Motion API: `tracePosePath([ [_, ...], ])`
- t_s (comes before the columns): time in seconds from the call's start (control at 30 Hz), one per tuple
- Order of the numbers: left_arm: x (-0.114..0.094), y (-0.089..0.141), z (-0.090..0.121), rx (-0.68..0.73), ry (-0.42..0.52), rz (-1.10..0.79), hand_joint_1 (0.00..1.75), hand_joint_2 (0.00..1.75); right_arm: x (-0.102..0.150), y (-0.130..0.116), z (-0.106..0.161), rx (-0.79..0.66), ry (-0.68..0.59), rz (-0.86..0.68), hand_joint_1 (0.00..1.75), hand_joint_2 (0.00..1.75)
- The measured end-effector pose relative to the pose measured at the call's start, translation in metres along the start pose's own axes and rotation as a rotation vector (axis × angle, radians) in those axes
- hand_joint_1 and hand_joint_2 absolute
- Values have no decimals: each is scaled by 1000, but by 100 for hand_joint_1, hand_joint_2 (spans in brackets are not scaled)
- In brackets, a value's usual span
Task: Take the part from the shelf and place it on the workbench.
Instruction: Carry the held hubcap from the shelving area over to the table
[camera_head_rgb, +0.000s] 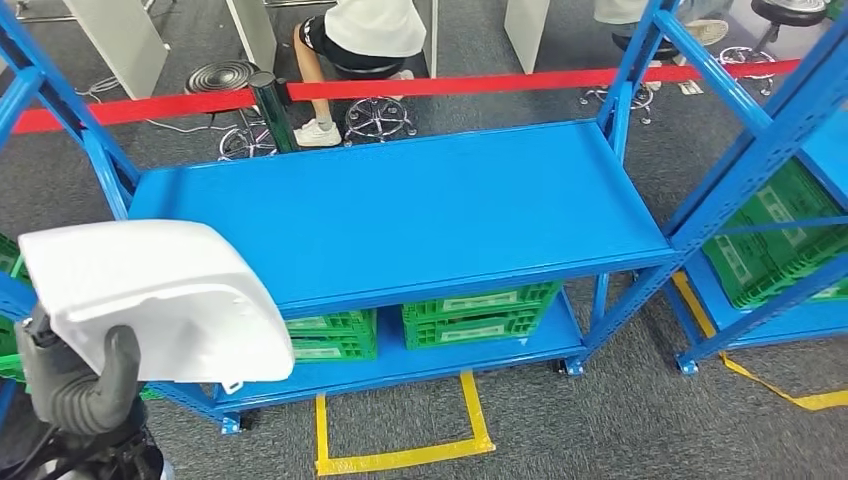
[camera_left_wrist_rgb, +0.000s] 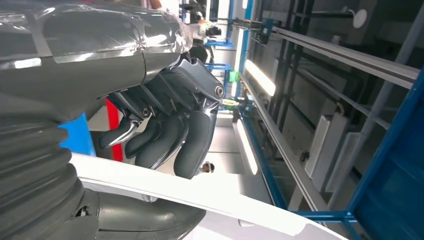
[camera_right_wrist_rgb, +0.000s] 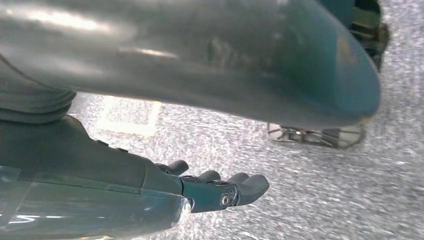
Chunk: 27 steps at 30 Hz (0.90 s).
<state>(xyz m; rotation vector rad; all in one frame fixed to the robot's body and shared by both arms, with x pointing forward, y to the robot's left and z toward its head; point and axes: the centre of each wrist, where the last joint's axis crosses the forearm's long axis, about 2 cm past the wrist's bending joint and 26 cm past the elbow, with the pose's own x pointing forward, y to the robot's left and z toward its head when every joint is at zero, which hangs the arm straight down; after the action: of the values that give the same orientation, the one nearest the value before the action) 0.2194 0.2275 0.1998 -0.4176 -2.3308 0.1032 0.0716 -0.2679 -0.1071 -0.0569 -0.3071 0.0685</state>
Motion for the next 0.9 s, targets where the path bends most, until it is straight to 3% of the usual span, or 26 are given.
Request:
tracePosePath([
  [0.37, 0, 3, 11, 47, 13, -32, 175, 175, -1, -4, 0, -4, 36, 19, 0, 0],
  [0.67, 0, 3, 15, 63, 41, -19, 175, 175, 1, -6, -1, -5, -44, 29, 0, 0],
  [0.9, 2, 6, 15, 66, 57, -24, 175, 175, 2, -1, 0, -4, -14, 38, 0, 0],
])
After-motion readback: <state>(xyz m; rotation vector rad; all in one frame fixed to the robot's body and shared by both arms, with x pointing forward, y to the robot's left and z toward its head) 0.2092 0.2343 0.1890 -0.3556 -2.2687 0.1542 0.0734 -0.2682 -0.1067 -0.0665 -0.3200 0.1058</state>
